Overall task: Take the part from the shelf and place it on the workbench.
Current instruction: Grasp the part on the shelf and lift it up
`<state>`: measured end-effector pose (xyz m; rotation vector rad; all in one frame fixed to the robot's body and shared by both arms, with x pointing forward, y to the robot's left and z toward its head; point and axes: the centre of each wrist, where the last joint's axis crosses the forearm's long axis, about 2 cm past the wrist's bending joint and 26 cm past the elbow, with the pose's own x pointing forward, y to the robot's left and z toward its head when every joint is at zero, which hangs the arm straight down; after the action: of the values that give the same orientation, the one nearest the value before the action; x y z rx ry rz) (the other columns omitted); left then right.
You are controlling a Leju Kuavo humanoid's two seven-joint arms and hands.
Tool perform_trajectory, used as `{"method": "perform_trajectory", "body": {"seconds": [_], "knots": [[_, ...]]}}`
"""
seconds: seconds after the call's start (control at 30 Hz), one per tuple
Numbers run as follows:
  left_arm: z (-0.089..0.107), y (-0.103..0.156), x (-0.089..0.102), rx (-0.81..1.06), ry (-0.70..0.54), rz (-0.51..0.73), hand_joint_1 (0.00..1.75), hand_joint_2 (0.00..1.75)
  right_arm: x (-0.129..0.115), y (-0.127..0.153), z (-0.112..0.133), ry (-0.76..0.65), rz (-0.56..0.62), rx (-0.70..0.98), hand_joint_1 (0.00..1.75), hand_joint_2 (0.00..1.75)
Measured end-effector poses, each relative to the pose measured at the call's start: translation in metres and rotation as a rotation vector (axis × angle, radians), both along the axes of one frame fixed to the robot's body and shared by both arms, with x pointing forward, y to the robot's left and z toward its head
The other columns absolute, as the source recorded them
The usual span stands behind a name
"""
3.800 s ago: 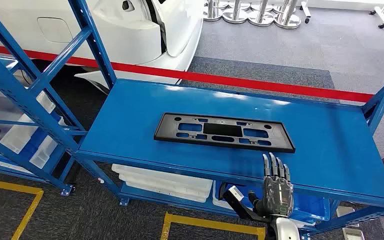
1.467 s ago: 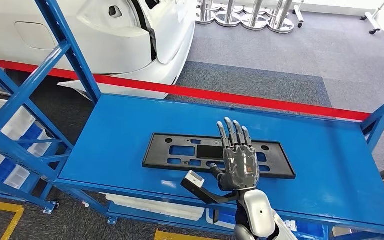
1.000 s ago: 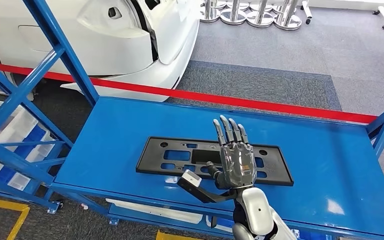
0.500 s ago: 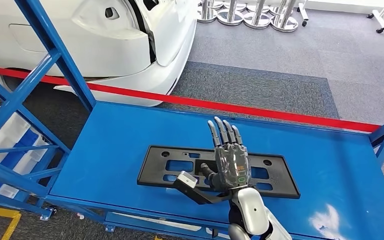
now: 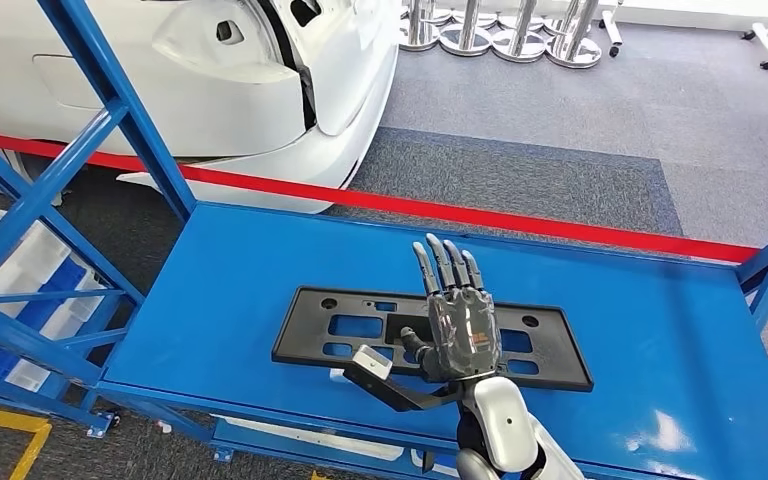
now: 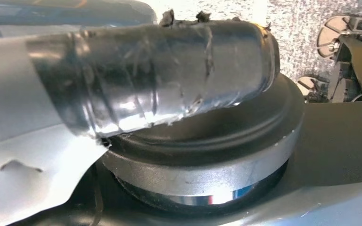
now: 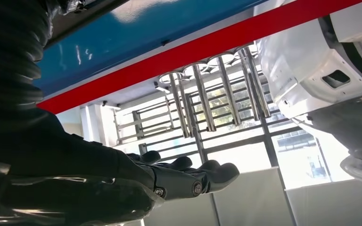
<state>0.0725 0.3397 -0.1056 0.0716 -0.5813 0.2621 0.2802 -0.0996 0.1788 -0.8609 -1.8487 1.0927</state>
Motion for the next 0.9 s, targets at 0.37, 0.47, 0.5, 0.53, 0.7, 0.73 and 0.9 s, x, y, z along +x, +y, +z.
{"method": "perform_trajectory", "body": {"seconds": [0.37,0.47,0.5,0.53,0.7,0.73,0.9], "knots": [[0.000,0.000,-0.003,0.004,0.010,0.003,0.00,0.00,-0.002,0.001,-0.003,0.011,0.005,-0.001,0.00,1.75],[-0.001,-0.001,-0.004,0.001,0.012,0.004,0.00,0.00,-0.003,0.001,-0.003,0.013,0.004,-0.003,0.00,1.75],[-0.001,-0.001,-0.004,0.000,0.012,0.004,0.00,0.00,-0.003,0.001,-0.004,0.013,0.003,-0.004,0.00,1.75],[-0.001,-0.001,-0.003,-0.001,0.011,0.005,0.00,0.00,-0.003,0.001,-0.004,0.013,0.003,-0.005,0.00,1.75],[-0.001,-0.002,-0.003,-0.003,0.014,0.011,0.00,0.00,-0.006,0.000,-0.008,0.032,0.002,-0.012,0.00,1.75],[-0.001,-0.002,-0.003,-0.003,0.014,0.012,0.00,0.00,-0.007,0.000,-0.010,0.039,0.002,-0.012,0.00,1.75],[-0.001,-0.003,-0.002,-0.006,0.014,0.017,0.00,0.00,-0.010,-0.001,-0.013,0.067,0.001,0.003,0.00,1.75]]}}
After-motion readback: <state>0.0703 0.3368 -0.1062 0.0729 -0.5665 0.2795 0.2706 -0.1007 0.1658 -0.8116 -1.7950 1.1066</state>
